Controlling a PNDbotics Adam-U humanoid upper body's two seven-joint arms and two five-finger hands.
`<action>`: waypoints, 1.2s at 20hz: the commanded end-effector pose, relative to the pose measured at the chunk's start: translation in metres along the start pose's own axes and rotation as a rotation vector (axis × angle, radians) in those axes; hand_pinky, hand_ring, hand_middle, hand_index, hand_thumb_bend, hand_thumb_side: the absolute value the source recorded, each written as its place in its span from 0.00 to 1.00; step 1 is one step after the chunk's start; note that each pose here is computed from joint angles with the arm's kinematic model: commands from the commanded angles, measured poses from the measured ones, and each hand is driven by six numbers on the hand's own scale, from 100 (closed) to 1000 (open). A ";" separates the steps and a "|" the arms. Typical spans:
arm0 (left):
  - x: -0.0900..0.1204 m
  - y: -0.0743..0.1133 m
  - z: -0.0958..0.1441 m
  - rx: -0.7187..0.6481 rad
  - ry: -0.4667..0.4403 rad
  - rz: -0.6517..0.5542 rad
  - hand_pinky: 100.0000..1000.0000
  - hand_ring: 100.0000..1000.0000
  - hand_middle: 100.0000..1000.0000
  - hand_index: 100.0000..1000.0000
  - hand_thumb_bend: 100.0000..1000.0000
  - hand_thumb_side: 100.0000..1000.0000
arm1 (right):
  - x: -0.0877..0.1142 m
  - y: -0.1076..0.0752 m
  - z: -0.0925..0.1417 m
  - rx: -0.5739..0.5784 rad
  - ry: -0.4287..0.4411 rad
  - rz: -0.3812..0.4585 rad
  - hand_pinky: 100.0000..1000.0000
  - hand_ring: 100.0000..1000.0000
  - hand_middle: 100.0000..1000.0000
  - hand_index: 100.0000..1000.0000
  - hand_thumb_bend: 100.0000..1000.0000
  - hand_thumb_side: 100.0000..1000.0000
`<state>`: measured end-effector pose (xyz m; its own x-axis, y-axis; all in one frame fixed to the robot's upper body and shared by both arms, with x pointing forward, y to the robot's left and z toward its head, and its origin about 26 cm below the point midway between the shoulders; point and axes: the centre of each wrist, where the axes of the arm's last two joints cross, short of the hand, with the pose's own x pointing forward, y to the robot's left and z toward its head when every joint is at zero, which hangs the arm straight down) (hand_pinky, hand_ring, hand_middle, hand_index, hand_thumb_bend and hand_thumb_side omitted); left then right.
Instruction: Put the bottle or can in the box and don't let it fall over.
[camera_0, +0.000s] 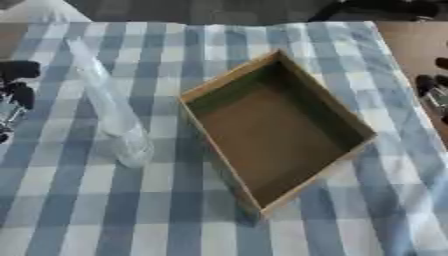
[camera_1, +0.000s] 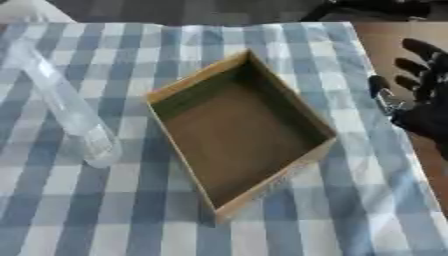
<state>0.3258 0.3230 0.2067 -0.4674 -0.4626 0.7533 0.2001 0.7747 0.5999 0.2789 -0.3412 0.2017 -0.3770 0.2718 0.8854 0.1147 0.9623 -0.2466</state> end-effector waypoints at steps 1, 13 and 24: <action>0.007 0.004 -0.004 -0.015 -0.019 -0.011 1.00 1.00 0.86 0.80 0.00 0.39 | 0.011 -0.002 -0.003 0.009 -0.035 0.012 0.95 0.96 1.00 0.90 0.17 0.00; 0.009 -0.005 -0.014 -0.080 -0.011 0.008 1.00 1.00 0.88 0.81 0.00 0.48 | 0.011 -0.001 -0.003 0.013 -0.029 0.009 0.94 0.96 1.00 0.90 0.17 0.00; 0.003 -0.009 -0.016 -0.015 0.073 -0.020 1.00 1.00 0.85 0.78 0.00 0.30 | 0.011 0.000 -0.003 0.015 -0.028 0.008 0.94 0.96 1.00 0.89 0.18 0.00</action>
<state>0.3364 0.3058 0.1992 -0.3978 -0.4905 0.7753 0.2272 0.7661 0.6012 0.2798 -0.3399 0.2031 -0.3763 0.2715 0.8858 0.1068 0.9624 -0.2496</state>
